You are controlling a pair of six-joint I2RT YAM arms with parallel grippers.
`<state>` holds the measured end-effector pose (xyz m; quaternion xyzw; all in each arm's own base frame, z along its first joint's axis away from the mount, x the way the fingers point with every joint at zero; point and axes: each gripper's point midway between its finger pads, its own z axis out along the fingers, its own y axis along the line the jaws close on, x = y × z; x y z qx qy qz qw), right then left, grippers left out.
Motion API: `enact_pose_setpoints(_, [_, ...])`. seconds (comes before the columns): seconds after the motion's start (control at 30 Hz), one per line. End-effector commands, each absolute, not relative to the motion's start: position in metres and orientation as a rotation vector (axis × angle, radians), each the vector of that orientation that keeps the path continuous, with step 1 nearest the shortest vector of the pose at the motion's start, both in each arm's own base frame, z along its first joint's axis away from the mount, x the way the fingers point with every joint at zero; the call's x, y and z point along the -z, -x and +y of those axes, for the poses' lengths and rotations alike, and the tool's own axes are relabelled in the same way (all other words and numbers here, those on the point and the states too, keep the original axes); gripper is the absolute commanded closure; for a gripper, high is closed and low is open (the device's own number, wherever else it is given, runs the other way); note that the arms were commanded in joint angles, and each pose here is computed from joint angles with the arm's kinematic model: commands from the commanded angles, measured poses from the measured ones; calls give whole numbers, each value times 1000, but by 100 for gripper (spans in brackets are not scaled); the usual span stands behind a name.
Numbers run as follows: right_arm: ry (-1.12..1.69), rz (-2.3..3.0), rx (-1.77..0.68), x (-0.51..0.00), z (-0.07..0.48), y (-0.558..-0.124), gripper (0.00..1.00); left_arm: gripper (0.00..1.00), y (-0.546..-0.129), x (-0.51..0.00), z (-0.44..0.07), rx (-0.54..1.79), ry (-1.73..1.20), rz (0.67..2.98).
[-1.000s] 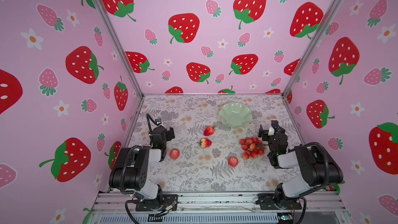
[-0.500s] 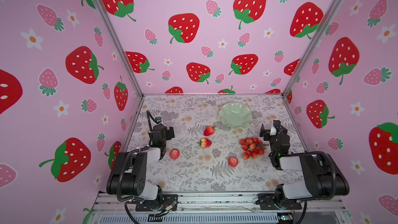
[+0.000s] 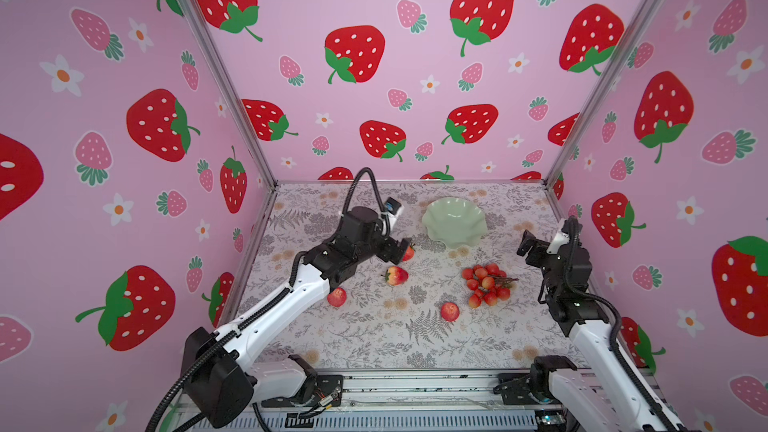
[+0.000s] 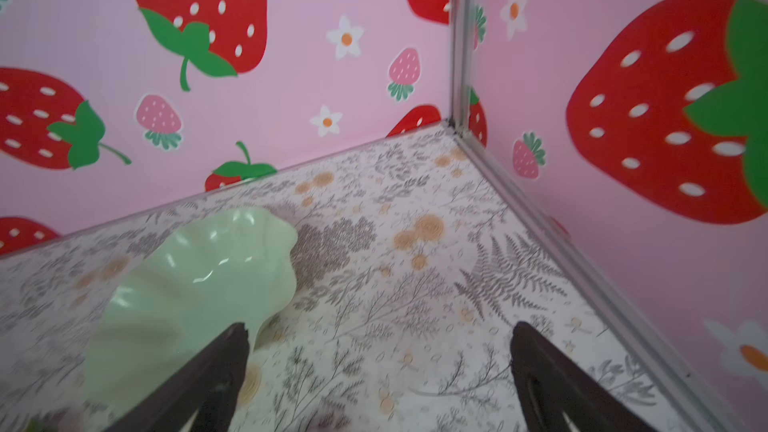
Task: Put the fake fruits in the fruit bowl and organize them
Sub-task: 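Reach the right gripper to the strawberry bunch stem while the left arm rises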
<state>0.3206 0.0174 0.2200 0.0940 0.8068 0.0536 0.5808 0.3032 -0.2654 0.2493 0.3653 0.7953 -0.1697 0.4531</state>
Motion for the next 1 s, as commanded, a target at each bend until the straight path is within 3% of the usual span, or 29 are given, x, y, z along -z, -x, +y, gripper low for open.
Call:
enact_pose_setpoints(0.0, [-231, 2182, -422, -173, 57, -286, 1, 1, -223, -202, -294, 651, -1334, 2020])
enact_pose_setpoints(0.13, [-289, 2294, -585, -165, 75, -266, 5, 1, -214, -190, -305, 741, -1367, 1957])
enact_pose_setpoints(0.3, [-358, 2376, -547, -149, 68, -252, 8, 1, -215, -189, -304, 701, -1402, 1978])
enact_pose_setpoints(0.4, [-360, 2392, -579, -135, 72, -251, 16, 1, -215, -189, -304, 703, -1400, 1981])
enact_pose_setpoints(0.57, [-344, 2425, -557, -121, 72, -256, 36, 1, -217, -189, -302, 681, -1391, 1987])
enact_pose_setpoints(0.77, [-306, 2443, -483, -115, 66, -261, 40, 1, -218, -189, -302, 677, -1387, 1989])
enact_pose_setpoints(0.87, [-311, 2475, -498, -103, 69, -265, 52, 1, -219, -185, -301, 662, -1390, 2002])
enact_pose_setpoints(0.97, [-311, 2492, -498, -97, 69, -265, 58, 1, -220, -182, -302, 655, -1396, 2015])
